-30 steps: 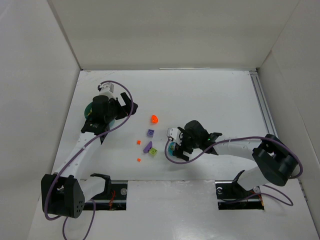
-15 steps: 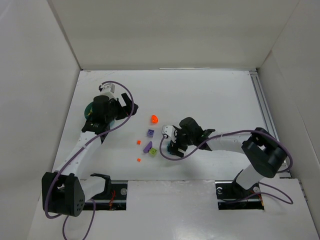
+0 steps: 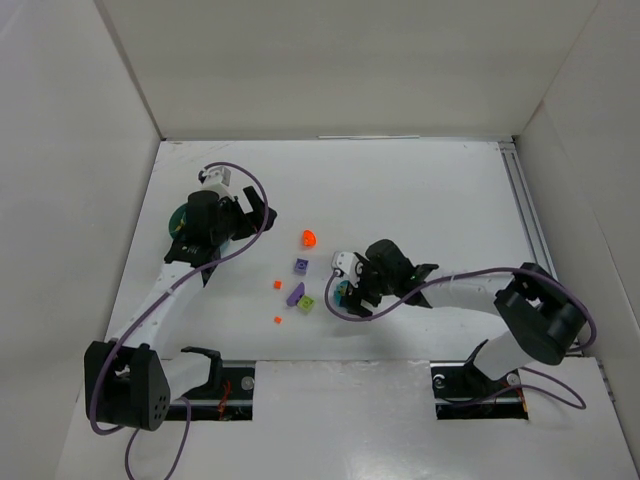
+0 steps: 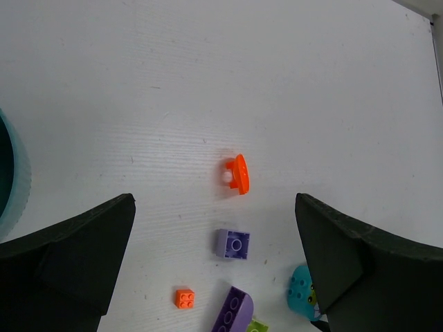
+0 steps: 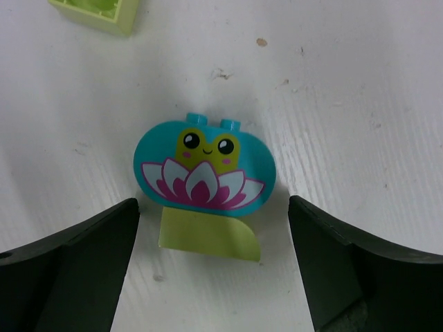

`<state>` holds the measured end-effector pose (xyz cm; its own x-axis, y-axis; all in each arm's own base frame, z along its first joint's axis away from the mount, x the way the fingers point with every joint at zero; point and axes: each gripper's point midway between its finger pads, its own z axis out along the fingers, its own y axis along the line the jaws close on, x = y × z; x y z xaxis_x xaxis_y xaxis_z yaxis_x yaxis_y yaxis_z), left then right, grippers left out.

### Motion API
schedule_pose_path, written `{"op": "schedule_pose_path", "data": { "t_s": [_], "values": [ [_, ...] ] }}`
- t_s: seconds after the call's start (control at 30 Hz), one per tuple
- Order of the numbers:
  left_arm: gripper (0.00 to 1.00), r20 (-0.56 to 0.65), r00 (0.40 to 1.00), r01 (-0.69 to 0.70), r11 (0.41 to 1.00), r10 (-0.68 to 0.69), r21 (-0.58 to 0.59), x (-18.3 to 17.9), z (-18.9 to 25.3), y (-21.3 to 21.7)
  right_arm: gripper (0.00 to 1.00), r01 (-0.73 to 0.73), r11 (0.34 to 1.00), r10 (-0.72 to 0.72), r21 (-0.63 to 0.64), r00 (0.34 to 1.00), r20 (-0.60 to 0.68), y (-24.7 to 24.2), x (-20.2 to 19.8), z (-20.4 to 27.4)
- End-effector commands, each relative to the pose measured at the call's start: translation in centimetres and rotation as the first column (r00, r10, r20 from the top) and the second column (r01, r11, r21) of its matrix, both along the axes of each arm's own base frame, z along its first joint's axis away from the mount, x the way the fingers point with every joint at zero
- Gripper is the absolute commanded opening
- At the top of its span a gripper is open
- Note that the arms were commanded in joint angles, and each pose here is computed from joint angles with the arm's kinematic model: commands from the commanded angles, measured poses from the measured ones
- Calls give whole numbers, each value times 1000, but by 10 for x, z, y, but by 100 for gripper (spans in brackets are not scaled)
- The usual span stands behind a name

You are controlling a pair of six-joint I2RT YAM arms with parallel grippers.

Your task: Sort the legos into containers by color

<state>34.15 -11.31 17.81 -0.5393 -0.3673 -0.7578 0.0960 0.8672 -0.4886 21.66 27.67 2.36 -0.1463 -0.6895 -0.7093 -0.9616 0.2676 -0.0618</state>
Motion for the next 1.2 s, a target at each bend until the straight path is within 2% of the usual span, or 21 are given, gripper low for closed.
{"op": "schedule_pose_path", "data": {
  "t_s": [0.0,0.13,0.43,0.53,0.57,0.7,0.73,0.8,0.93,1.07,1.17],
  "values": [
    [100,72,997,16,1000,-17,10,9,18,-2,91,57,997,-60,-58,997,-47,-18,-13,-15],
    [100,62,998,25,1000,-25,8,9,15,-3,81,74,995,-75,-63,997,-26,-19,-8,-15],
    [100,62,998,25,1000,-25,8,9,15,-3,81,60,997,-61,-50,998,-16,-11,-2,-16],
    [100,62,998,25,1000,-25,8,9,15,-3,74,61,997,-61,-43,998,-10,-9,0,-15],
    [100,62,998,33,999,-34,4,8,15,-5,66,61,998,-61,-35,998,-3,-7,1,-13],
    [100,61,997,42,999,-42,1,7,16,-6,54,61,998,-61,-10,998,17,-7,1,-8],
    [100,61,997,42,999,-42,1,7,16,-6,54,55,998,-55,-3,998,31,-7,2,-4],
    [100,61,997,50,999,-50,-3,7,16,-8,48,63,998,-63,9,997,52,-5,6,2],
    [100,60,996,71,997,-71,-12,5,16,-11,44,48,997,-52,52,995,90,-4,6,18],
    [100,71,989,134,991,-132,-29,-2,19,-21,43,13,994,-29,109,989,146,-1,5,43],
    [100,135,947,303,950,-291,-82,-17,29,-45,43,-30,986,-4,164,979,203,2,2,68]
  ]
}}
